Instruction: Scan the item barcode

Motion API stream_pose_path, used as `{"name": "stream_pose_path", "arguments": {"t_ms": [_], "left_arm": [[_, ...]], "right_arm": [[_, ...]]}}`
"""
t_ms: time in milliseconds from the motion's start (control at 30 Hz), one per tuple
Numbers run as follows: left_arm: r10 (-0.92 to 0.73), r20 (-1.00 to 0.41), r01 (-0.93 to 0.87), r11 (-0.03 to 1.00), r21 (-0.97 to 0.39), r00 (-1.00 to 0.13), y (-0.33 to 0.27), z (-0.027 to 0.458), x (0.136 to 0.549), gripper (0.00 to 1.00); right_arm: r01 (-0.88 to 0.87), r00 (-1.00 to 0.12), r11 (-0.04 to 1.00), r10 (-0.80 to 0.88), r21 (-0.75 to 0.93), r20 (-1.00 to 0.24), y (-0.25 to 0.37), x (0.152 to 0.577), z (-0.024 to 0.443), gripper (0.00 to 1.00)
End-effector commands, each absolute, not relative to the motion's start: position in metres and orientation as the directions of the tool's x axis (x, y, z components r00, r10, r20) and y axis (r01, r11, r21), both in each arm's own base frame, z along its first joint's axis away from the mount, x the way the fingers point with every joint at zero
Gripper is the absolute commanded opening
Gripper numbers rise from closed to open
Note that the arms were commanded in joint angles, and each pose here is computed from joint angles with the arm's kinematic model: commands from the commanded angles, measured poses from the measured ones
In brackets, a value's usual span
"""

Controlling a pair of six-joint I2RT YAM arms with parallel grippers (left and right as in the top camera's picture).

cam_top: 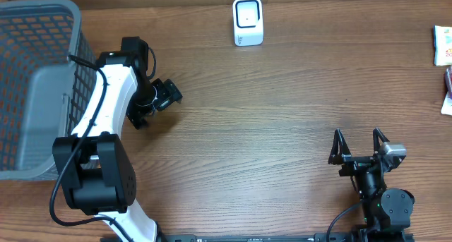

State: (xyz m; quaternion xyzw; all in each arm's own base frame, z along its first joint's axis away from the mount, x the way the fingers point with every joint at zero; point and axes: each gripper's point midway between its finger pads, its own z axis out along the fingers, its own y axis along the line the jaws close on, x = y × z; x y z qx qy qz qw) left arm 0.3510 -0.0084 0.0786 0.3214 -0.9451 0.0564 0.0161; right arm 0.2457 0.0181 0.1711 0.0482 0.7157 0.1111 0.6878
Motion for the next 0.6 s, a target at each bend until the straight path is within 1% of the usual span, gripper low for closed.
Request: {"name": "stream_pose_path", "arguments": {"t_ms": [0,133,267,367,400,467,533,567], "left_arm": [[-0.611,-0.002,-0.610,0.792,-0.019,-0.792,0.009,0.080,0.355,1.00],[-0.603,0.018,-0.603,0.797,-0.021,-0.798,0.007,0.081,0.351,1.00],[-0.586,-0.071,-0.577,0.809,-0.114,-0.807,0.000,0.100,0.370,1.00],[-0.455,-0.244,-0.419,0.889,-0.186,-0.857,-0.014,0.140,0.389,1.00],[-0.430,-0.281,-0.387,0.901,-0.196,-0.858,-0.017,0.149,0.393,1.00],[-0.368,-0.405,-0.296,0.927,-0.231,-0.837,-0.027,0.183,0.401,1.00],[-0.324,-0.488,-0.230,0.942,-0.244,-0.810,-0.033,0.209,0.402,1.00],[-0.238,-0.602,-0.117,0.965,-0.233,-0.763,-0.040,0.241,0.390,0.99]], "right_arm": [[-0.079,-0.042,0.973,0.216,0.218,-0.976,0.017,0.246,0.170,1.00],[-0.079,-0.042,0.973,0.216,0.218,-0.976,0.017,0.246,0.170,1.00],[-0.078,-0.042,0.973,0.215,0.218,-0.976,0.017,0.246,0.170,1.00],[-0.078,-0.042,0.973,0.215,0.218,-0.976,0.017,0.246,0.170,1.00],[-0.078,-0.042,0.973,0.215,0.218,-0.976,0.017,0.246,0.170,1.00],[-0.078,-0.042,0.973,0.215,0.218,-0.976,0.017,0.246,0.170,1.00],[-0.078,-0.042,0.973,0.215,0.218,-0.976,0.017,0.246,0.170,1.00],[-0.079,-0.042,0.973,0.216,0.218,-0.976,0.017,0.246,0.170,1.00]]}}
